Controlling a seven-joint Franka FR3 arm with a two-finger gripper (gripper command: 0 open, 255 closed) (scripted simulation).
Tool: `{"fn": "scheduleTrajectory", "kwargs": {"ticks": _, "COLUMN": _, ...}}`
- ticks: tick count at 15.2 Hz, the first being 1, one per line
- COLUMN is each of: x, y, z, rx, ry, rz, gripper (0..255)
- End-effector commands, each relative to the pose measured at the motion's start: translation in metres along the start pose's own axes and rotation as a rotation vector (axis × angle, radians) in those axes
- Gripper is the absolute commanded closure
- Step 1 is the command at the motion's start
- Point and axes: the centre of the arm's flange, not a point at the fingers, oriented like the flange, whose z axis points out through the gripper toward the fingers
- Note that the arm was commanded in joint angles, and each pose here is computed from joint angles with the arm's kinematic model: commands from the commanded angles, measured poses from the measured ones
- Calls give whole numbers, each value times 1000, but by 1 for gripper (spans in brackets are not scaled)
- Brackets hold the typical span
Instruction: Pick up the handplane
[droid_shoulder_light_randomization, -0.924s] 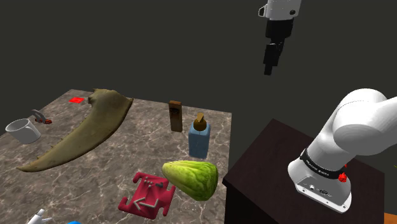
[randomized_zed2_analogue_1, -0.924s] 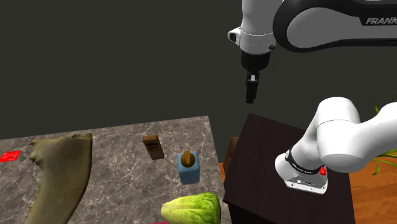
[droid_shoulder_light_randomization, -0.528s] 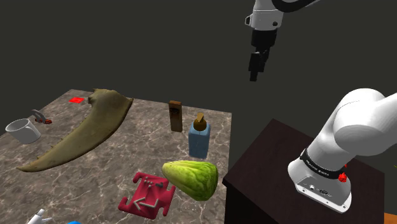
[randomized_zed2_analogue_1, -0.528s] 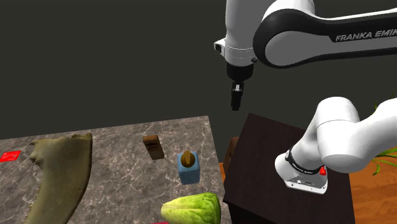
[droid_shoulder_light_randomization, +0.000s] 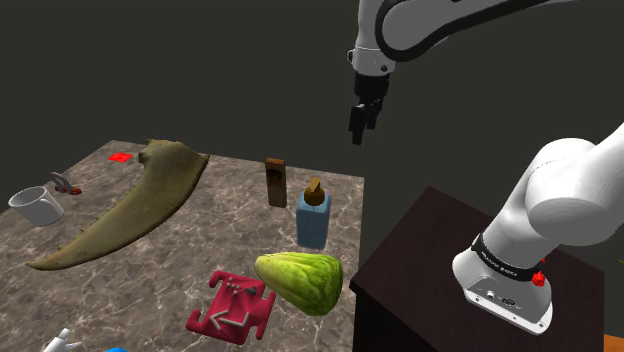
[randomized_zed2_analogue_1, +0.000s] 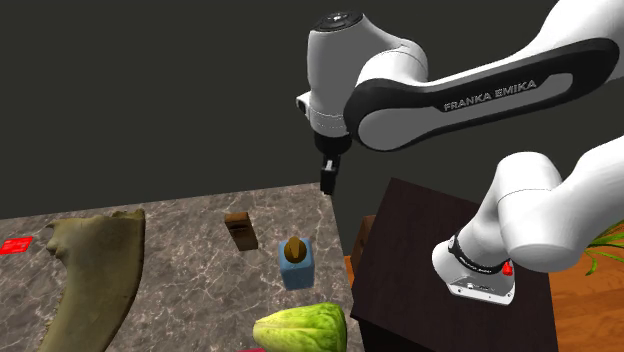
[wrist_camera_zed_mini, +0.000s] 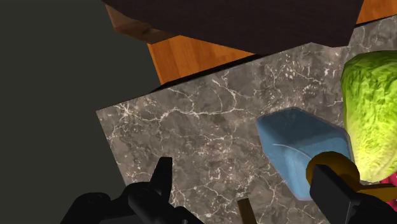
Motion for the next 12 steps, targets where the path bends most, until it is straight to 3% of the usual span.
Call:
{"fn": "scheduleTrajectory", "kwargs": {"ticks": 1, "x": 23, "y": -6, "z": 13, "rx": -1, "ry": 19, "rz": -7, "gripper": 0}}
{"fn": "scheduleTrajectory", "kwargs": {"ticks": 12, "x": 131, "y": -52, "z": 77, "rx": -9, "ry": 110, "rz": -46, "gripper": 0}}
